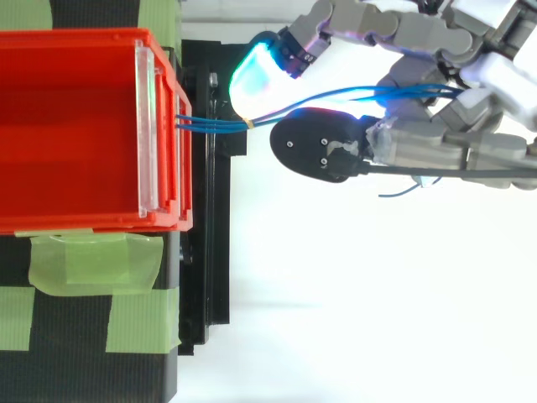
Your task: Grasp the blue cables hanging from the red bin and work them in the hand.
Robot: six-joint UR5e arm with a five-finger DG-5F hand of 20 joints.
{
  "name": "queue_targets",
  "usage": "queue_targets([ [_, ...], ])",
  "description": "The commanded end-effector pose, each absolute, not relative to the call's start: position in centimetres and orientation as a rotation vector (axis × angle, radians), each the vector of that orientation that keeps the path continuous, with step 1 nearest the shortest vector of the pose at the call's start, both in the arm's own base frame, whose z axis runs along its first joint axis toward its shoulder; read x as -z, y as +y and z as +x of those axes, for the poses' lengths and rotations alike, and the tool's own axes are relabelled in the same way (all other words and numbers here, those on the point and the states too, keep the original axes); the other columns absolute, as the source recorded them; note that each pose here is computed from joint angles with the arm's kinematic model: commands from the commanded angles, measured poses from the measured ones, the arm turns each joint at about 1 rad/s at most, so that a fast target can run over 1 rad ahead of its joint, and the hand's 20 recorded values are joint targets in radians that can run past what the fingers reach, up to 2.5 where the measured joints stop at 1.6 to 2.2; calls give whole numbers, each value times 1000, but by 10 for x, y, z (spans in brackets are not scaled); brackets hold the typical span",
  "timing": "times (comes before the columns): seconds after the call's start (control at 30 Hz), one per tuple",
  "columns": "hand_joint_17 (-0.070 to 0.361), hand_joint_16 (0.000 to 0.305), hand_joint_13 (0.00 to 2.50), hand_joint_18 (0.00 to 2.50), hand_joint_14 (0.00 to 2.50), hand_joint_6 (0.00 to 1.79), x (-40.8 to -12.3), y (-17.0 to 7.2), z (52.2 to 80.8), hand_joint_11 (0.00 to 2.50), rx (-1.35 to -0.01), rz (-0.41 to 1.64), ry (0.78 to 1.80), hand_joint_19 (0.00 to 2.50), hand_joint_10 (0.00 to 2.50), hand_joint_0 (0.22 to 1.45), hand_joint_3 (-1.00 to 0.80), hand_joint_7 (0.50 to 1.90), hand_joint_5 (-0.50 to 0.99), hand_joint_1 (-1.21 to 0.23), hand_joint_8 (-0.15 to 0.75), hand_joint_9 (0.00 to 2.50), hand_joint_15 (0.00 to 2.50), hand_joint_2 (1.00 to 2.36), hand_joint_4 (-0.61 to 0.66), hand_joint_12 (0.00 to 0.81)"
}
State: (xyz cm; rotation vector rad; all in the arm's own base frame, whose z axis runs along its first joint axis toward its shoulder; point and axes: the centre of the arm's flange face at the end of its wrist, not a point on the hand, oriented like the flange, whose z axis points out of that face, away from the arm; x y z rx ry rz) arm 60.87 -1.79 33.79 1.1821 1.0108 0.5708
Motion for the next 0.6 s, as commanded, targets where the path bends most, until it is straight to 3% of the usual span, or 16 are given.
queue_targets([
  [0.0, 153, 203, 1889, 2500, 2500, 14, -338, -18, 609, 2500, -577, 1186, 1007, 759, 2500, 1066, -17, 1063, 209, -647, 455, 1805, 1398, 1025, 319, 533],
  [0.2, 153, 203, 1889, 2500, 2500, 13, -338, -14, 609, 2500, -588, 1189, 1007, 759, 2500, 953, -458, 1140, 237, -620, 455, 1805, 1398, 1023, 352, 533],
  [0.57, 153, 203, 1889, 2500, 2500, 11, -337, -9, 608, 2500, -589, 1190, 1018, 759, 2500, 952, -633, 1173, 289, -619, 455, 1805, 1398, 1017, 344, 533],
])
